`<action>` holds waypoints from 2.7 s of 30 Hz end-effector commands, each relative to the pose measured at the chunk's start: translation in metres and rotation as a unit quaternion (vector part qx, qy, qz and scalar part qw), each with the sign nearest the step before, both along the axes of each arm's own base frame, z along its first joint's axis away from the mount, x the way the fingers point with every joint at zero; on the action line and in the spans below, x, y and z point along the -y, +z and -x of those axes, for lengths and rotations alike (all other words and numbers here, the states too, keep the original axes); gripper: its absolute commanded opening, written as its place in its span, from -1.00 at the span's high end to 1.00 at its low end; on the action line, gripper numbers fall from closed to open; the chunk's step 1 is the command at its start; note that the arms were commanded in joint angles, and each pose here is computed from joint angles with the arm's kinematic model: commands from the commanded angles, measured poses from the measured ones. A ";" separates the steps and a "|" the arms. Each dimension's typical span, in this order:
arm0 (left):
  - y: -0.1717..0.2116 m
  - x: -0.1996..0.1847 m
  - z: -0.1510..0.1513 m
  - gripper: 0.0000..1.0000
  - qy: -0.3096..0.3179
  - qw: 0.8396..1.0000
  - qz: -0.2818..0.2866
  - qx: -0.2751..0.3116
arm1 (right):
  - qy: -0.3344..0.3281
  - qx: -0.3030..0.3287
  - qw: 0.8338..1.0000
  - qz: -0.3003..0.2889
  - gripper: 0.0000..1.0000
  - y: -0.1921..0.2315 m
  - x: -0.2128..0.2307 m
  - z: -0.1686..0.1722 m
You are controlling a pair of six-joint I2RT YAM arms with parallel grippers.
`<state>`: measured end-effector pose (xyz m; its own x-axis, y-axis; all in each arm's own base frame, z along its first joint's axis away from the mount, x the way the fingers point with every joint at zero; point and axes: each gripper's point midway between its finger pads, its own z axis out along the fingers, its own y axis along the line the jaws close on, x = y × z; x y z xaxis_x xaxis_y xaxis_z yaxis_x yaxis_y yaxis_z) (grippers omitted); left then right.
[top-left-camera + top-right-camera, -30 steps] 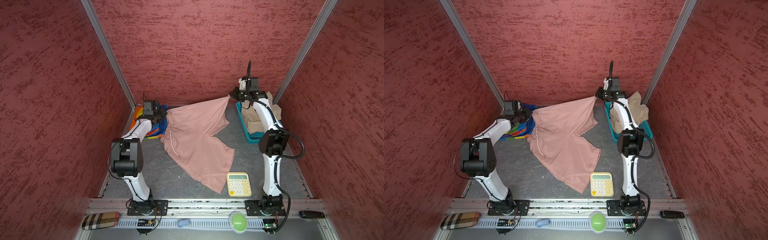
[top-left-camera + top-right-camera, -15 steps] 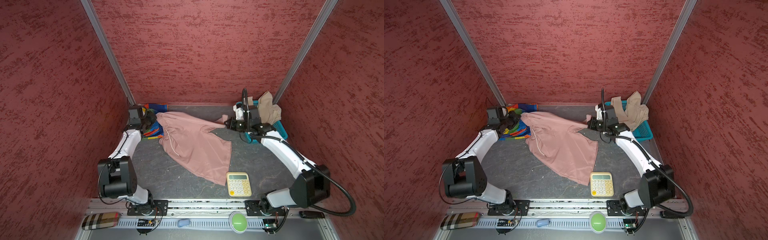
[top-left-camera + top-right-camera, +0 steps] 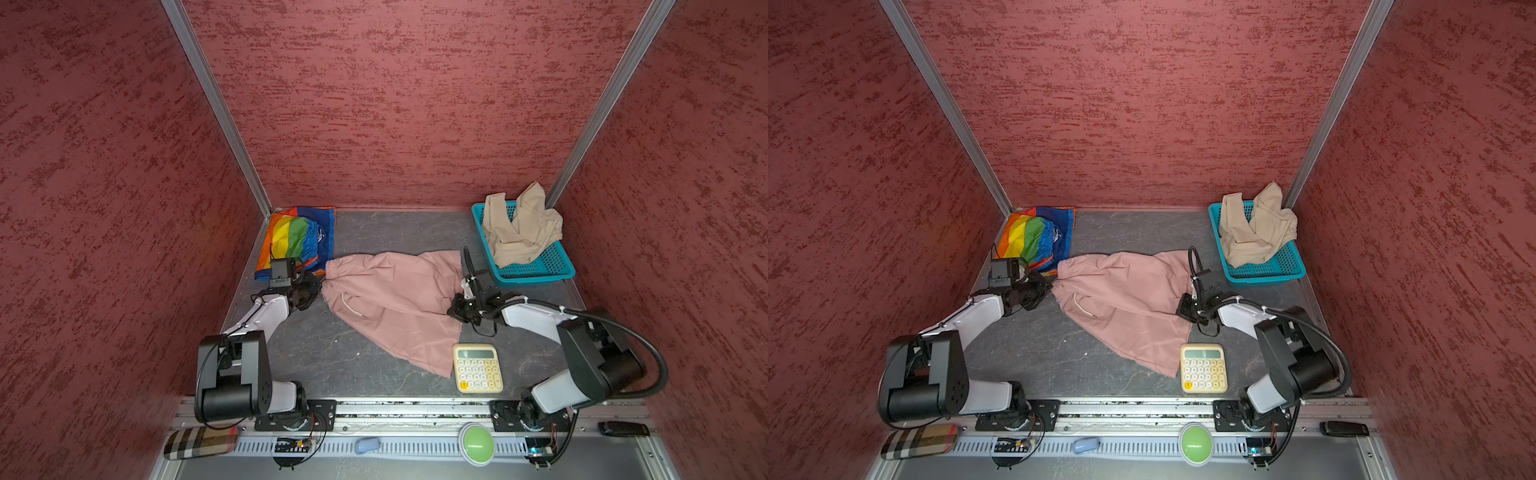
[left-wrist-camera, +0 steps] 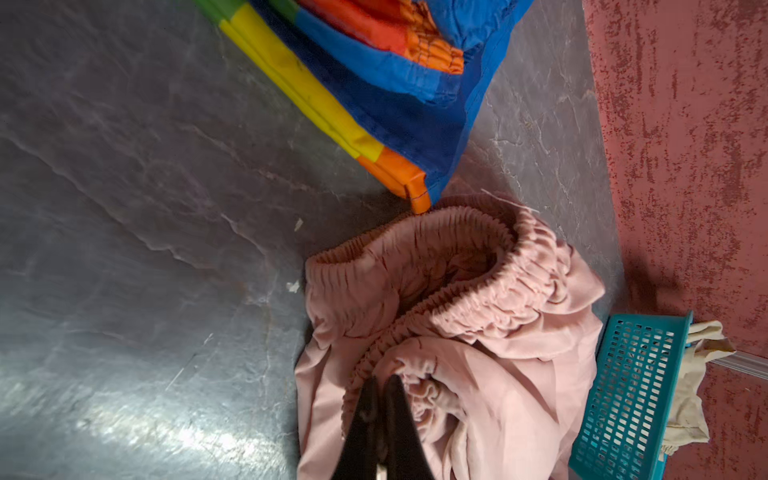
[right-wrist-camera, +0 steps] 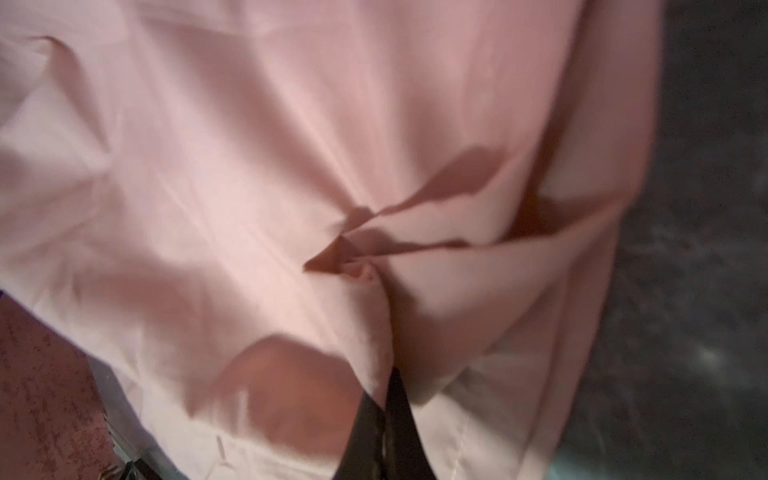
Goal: Fold and stack the shorts
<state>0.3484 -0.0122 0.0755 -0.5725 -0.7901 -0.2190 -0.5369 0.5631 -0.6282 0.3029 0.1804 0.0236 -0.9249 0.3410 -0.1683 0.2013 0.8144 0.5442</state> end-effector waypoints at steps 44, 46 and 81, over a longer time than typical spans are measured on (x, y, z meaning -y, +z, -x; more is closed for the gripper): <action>-0.015 -0.011 -0.012 1.00 -0.025 0.997 -0.072 -0.020 | -0.012 0.025 0.999 0.037 1.00 0.000 0.029 -0.004; -0.017 -0.003 -0.015 1.00 -0.026 0.999 -0.044 -0.019 | -0.014 0.024 0.999 0.041 1.00 -0.004 0.031 -0.026; 0.040 0.054 -0.028 0.63 -0.151 0.982 -0.087 0.076 | -0.015 0.034 0.998 0.055 1.00 0.010 0.056 -0.036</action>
